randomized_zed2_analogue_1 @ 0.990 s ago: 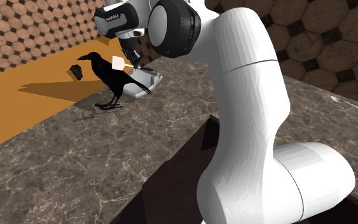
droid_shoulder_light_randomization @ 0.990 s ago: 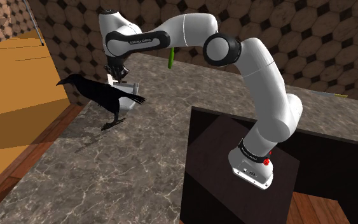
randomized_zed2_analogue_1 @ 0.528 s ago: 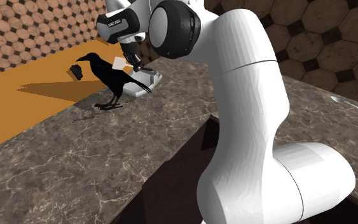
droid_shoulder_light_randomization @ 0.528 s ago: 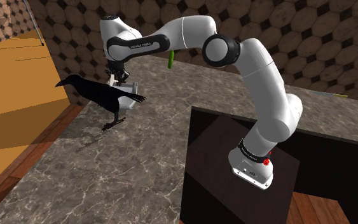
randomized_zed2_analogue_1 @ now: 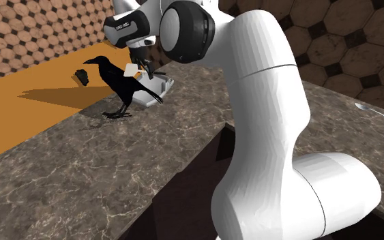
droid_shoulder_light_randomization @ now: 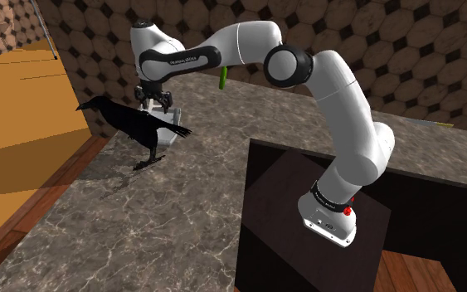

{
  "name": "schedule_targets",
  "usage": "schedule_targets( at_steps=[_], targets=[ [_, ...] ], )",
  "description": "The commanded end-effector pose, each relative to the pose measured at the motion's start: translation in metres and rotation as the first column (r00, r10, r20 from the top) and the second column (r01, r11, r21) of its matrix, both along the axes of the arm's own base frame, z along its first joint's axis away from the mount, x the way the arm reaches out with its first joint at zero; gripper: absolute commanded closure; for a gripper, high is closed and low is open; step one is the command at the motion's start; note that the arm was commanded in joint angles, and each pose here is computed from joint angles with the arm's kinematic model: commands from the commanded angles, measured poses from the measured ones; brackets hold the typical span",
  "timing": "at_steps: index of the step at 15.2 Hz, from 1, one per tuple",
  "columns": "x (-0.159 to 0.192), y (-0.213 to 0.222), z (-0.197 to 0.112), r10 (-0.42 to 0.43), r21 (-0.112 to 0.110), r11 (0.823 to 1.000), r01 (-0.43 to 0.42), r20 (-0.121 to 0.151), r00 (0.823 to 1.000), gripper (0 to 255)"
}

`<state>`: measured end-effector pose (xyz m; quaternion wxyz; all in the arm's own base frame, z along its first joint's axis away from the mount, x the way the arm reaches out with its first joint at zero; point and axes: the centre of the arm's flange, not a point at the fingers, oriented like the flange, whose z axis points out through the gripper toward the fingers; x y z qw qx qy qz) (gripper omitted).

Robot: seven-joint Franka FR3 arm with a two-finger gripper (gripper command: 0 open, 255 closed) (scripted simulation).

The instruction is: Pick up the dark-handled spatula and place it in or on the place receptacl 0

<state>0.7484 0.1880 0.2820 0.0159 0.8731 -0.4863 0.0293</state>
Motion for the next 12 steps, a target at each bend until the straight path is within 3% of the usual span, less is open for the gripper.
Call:
schedule_targets(
  at_steps=[1,4,12],
  targets=[
    [0.000,0.000,0.012,0.000,0.000,1.000,0.000,0.000,1.000,0],
    [-0.001,0.002,0.049,0.000,0.000,1.000,0.000,0.000,1.000,0],
    [-0.001,0.003,0.049,0.000,0.000,1.000,0.000,0.000,1.000,0]
  ],
)
